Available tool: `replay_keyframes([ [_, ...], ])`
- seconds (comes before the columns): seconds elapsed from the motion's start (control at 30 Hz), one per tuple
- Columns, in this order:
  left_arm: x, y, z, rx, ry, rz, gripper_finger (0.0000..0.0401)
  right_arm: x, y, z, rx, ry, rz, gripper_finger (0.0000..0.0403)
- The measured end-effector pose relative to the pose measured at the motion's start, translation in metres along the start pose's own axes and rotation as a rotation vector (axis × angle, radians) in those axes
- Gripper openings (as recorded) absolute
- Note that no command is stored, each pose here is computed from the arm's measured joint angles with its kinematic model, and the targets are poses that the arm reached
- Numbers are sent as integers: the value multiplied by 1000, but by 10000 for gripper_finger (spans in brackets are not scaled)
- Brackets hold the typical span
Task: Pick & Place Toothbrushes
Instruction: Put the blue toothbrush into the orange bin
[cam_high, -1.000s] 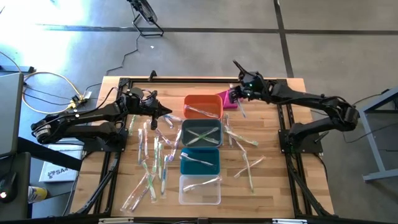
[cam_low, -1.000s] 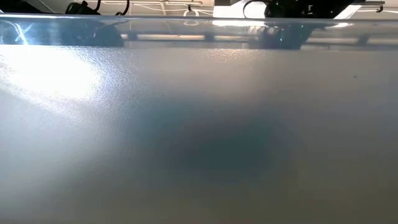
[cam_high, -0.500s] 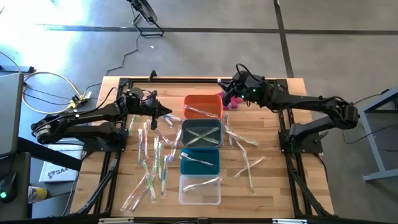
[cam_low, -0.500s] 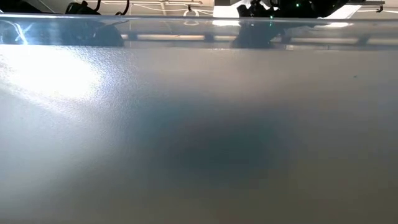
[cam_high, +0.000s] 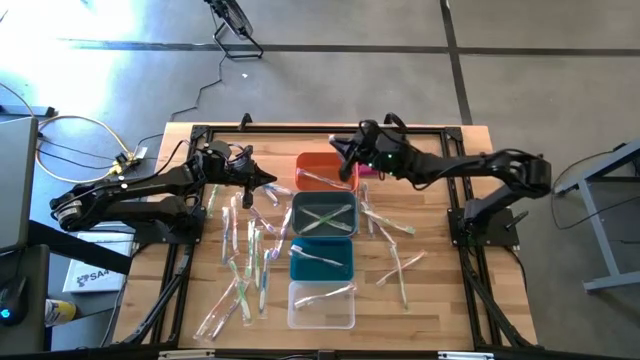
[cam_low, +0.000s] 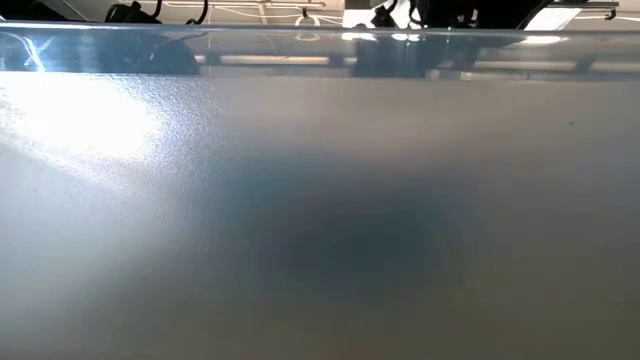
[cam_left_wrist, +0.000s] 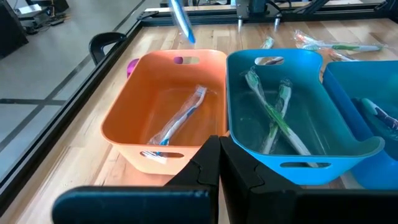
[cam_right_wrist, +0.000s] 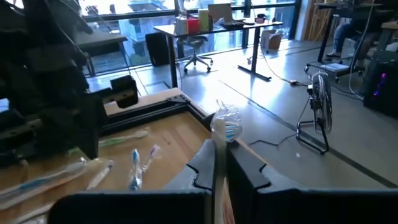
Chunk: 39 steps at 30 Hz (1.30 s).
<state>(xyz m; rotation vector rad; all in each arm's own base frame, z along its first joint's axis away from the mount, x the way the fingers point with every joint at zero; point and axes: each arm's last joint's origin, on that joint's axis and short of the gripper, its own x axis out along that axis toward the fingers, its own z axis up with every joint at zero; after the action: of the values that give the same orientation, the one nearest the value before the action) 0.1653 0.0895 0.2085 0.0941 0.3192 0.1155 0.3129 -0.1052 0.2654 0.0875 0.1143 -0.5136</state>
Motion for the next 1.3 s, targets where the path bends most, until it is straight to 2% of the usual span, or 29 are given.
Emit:
replay_keyframes([
  [0.63,0,0,0,0,-1,0,1,25,5,-34,-7,72,122,11],
  [1.3,0,0,0,1,0,0,1,34,6,-55,-21,140,147,11],
])
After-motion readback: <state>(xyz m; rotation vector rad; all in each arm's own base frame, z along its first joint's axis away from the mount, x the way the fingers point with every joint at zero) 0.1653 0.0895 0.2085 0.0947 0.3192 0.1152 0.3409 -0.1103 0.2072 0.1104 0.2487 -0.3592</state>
